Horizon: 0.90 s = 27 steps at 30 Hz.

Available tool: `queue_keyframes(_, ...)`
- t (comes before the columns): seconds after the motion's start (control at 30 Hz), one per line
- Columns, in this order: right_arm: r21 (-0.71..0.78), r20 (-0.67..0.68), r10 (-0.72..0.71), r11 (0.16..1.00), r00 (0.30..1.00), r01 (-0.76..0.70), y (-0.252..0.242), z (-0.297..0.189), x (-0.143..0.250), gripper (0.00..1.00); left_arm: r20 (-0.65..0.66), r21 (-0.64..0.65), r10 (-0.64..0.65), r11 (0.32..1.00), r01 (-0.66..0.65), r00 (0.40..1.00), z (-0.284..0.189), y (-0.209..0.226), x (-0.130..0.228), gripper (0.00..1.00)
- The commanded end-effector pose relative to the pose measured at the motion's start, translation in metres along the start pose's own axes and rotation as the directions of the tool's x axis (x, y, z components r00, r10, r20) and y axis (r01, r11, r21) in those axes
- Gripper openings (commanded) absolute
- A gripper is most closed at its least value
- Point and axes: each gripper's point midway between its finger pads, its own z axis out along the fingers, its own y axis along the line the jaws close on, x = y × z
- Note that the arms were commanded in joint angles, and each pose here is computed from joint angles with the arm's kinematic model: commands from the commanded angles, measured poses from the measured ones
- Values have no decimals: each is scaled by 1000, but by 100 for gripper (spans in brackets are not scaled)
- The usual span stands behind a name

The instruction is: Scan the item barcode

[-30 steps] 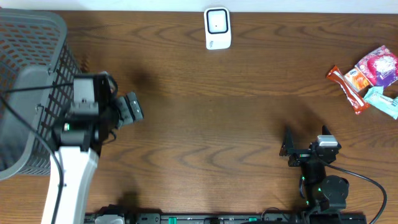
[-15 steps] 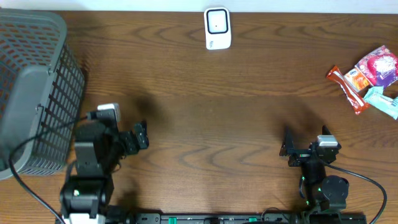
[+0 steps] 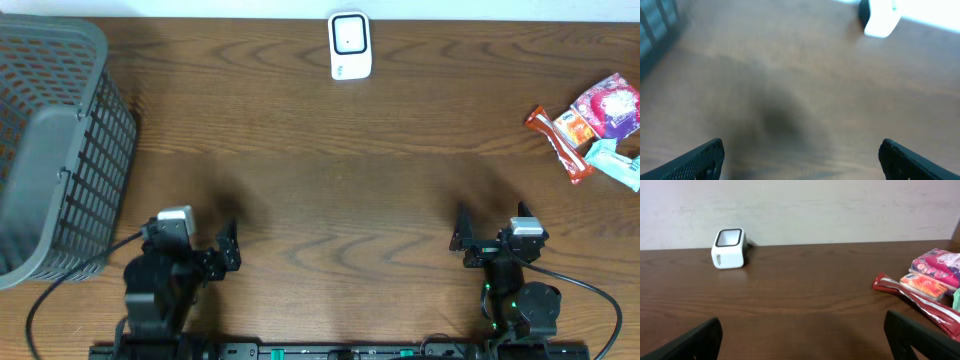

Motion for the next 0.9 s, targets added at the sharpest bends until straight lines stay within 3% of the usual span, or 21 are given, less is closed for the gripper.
queue_keyframes(0.0,7,2,7,1000,1000,-7,-2,0,1,99,125,39,25,999,-30,992,-15,-8,-15,98)
queue_keyframes(0.3,8,2,7,1000,1000,-7,-2,0,1,99,188,51,31,998,-42,982,-15,-6,-10,98)
queue_keyframes(0.87,8,2,7,1000,1000,-7,-2,0,1,99,373,114,44,989,-93,927,-11,-19,-42,98)
